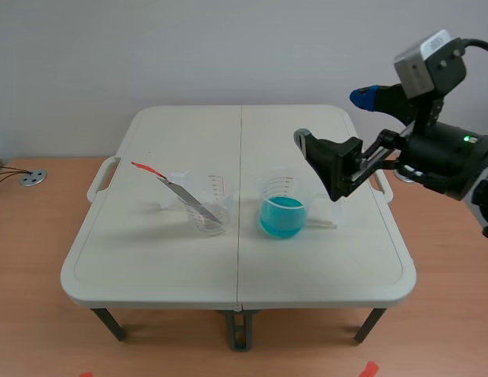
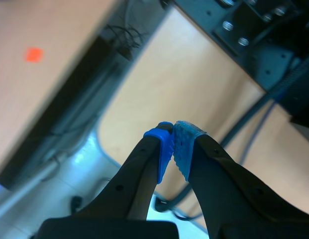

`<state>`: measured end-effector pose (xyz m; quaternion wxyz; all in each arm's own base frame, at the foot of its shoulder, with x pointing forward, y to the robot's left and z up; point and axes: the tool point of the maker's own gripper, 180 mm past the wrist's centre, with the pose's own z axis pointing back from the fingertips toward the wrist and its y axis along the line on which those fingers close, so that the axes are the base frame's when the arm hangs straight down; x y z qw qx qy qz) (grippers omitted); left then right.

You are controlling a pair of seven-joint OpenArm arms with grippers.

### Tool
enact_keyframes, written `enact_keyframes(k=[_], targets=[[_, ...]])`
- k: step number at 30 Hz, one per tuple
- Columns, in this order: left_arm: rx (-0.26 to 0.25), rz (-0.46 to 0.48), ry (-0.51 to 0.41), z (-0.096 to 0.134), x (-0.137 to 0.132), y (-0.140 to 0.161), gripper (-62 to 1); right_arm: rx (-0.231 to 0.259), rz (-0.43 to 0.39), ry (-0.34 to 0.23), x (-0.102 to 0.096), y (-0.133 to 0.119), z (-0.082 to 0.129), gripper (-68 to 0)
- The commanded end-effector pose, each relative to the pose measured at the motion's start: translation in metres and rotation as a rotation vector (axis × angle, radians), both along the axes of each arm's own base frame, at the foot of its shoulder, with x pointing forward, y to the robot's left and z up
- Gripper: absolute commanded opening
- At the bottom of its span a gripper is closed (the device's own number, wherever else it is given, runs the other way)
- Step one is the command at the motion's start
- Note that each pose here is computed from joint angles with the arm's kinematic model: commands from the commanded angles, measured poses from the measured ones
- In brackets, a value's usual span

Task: Hold the metal plate by the orange handle, dip it into the blue solution, take it out and point at it, then put the plate back in the beaker on the left.
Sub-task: 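Return to the home posture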

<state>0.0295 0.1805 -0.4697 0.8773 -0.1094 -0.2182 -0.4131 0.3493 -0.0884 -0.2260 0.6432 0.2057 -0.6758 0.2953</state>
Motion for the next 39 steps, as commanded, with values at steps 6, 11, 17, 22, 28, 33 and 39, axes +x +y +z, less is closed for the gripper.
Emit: enact_keyframes(k=[6, 11, 17, 22, 28, 33, 39], targets=[[-0.217, 0.154, -0.129, 0.034, 0.031, -0.033, 1.4, -0.012, -0.083, 0.009, -0.027, -0.03, 0.008, -1.0], [-0.41, 0.241, -0.413, 0.109, 0.089, -0.063, 1.4, -0.036, -0.142, 0.055, -0.05, -0.047, 0.001, -1.0], [-0.531, 0.299, -0.666, 0.206, 0.126, -0.083, 1.4, -0.028, -0.208, 0.108, -0.078, -0.064, -0.004, -1.0], [-0.537, 0.234, -0.758, 0.247, 0.131, -0.109, 1.4, -0.039, -0.237, 0.147, -0.097, -0.072, -0.009, -1.0], [-0.55, 0.152, -0.783, 0.26, 0.135, -0.135, 1.4, -0.06, -0.252, 0.199, -0.116, -0.078, -0.018, -1.0], [-0.525, 0.118, -0.731, 0.25, 0.142, -0.149, 1.4, -0.067, -0.254, 0.23, -0.125, -0.079, -0.025, -1.0], [-0.488, 0.112, -0.7, 0.243, 0.147, -0.152, 1.4, -0.073, -0.263, 0.235, -0.125, -0.08, -0.026, -1.0]])
